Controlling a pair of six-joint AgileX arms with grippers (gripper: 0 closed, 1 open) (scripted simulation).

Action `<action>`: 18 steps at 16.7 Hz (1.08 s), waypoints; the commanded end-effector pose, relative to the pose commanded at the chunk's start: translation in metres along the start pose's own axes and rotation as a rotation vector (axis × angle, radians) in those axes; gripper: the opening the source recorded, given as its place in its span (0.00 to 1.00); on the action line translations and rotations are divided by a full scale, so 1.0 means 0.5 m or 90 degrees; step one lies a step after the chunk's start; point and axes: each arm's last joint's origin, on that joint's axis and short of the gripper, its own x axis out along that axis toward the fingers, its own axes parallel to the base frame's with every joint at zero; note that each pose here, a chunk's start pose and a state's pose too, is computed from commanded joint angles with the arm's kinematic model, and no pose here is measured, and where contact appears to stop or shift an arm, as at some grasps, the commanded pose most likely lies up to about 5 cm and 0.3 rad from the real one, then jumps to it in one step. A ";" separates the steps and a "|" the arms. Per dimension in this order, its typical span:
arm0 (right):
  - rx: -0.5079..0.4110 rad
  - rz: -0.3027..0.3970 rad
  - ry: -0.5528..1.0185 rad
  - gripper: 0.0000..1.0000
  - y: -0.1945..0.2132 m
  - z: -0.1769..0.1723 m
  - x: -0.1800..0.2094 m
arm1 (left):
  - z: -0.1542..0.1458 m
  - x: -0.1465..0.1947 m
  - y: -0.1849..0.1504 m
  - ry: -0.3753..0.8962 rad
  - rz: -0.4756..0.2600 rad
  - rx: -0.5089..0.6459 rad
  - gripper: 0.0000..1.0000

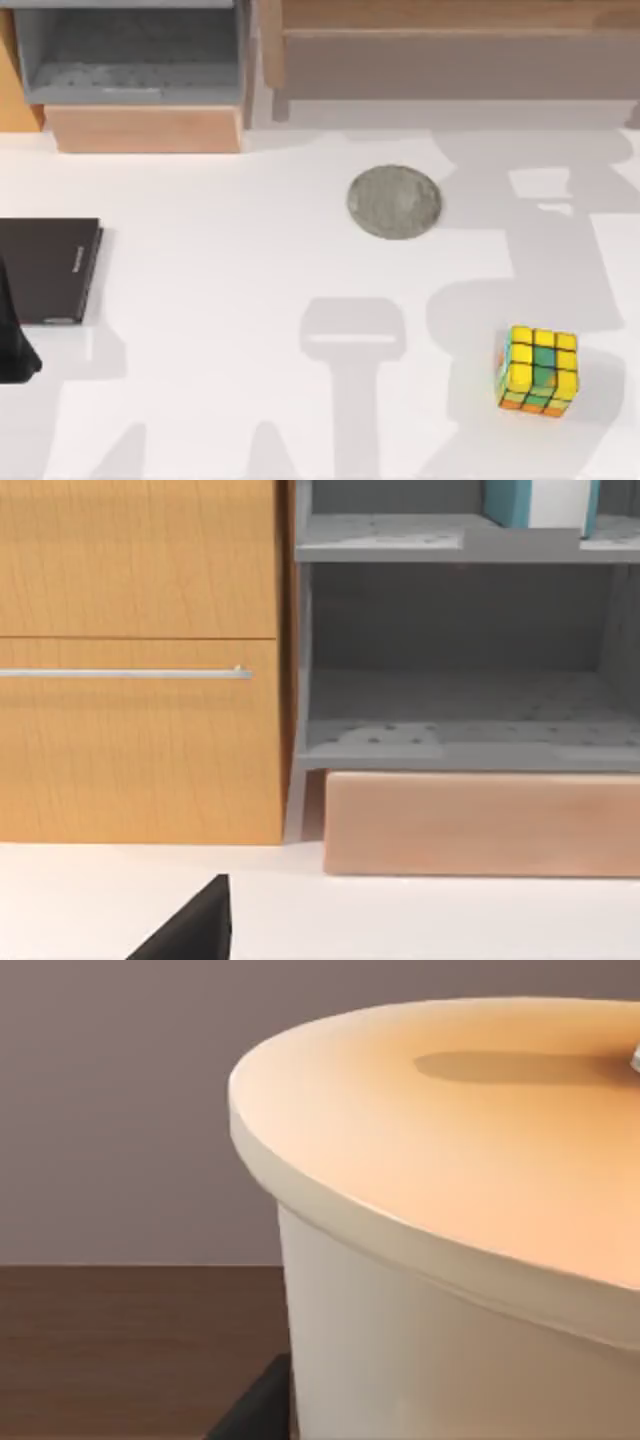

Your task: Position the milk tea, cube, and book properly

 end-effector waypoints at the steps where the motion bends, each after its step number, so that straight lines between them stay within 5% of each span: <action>1: 0.002 0.003 -0.004 0.00 0.023 0.004 0.004 | 0.000 0.000 0.000 0.000 0.000 0.000 1.00; 11: 0.068 0.034 -0.046 0.00 0.463 0.004 -0.010 | 0.000 0.000 0.000 0.000 0.000 0.000 1.00; 18: 0.038 0.006 0.018 0.00 0.708 -0.137 -0.097 | 0.000 0.000 0.000 0.000 0.000 0.000 1.00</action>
